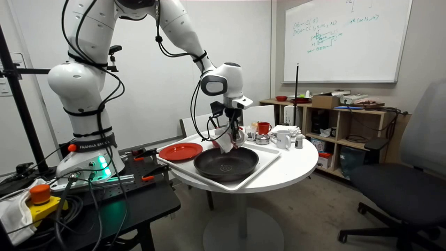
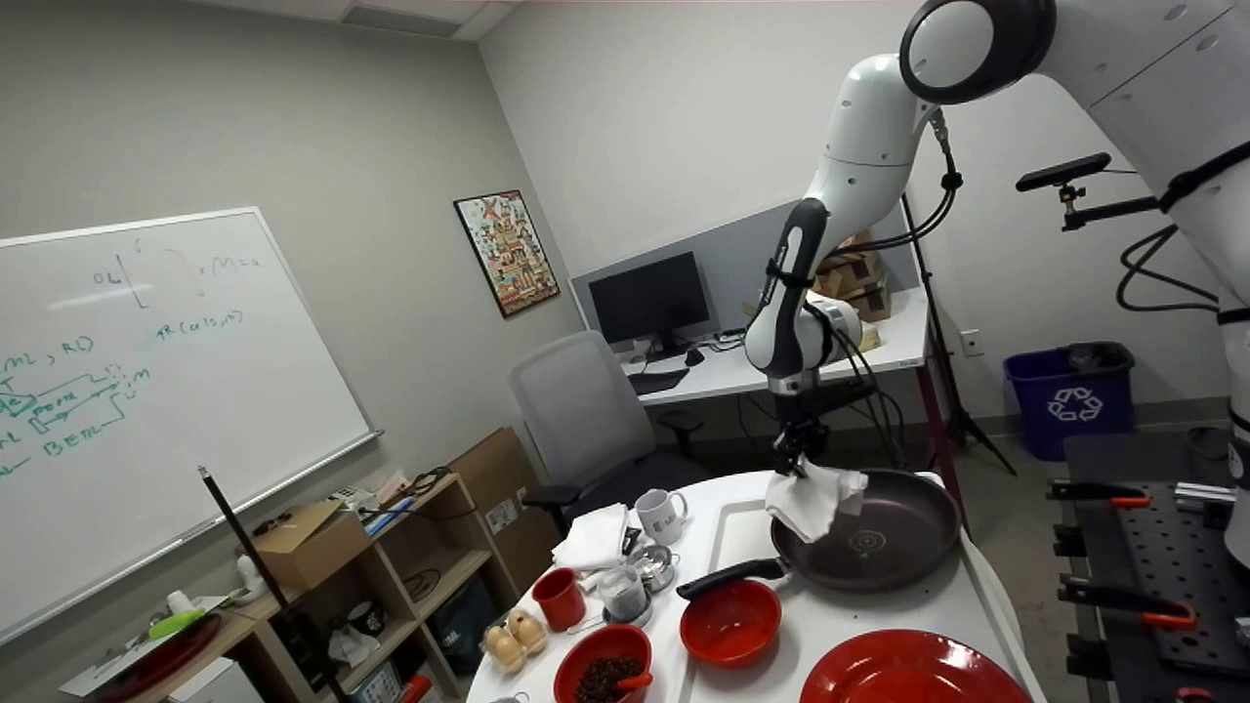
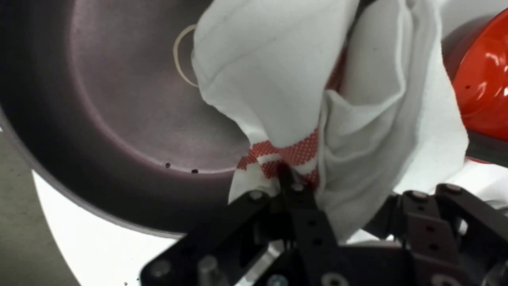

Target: Use the white towel to wipe the pan

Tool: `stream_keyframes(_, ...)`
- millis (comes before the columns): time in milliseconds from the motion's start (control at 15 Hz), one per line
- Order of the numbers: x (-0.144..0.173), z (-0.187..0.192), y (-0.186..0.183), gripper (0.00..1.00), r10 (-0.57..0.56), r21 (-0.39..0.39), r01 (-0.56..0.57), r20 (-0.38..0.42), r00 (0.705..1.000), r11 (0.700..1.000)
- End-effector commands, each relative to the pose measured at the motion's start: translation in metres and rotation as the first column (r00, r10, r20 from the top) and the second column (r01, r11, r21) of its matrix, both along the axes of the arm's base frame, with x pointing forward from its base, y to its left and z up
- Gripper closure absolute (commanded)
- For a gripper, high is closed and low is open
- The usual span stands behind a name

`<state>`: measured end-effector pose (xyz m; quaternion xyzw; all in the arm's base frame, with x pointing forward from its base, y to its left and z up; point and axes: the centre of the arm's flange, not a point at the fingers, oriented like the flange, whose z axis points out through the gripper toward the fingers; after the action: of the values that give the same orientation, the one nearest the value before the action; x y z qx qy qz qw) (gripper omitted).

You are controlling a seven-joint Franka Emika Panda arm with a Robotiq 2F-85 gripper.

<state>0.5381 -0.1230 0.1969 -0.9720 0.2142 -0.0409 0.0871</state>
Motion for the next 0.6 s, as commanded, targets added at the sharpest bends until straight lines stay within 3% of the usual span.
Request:
stream_keyframes(0,0.002,-0.002,-0.008,0.97,-0.06,-0.088,0.059,-0.014,0.998,0.994)
stream_keyframes(533,0.001,-0.018,-0.022,0.97,-0.128,-0.223,0.11,-0.068,0.989,0.969)
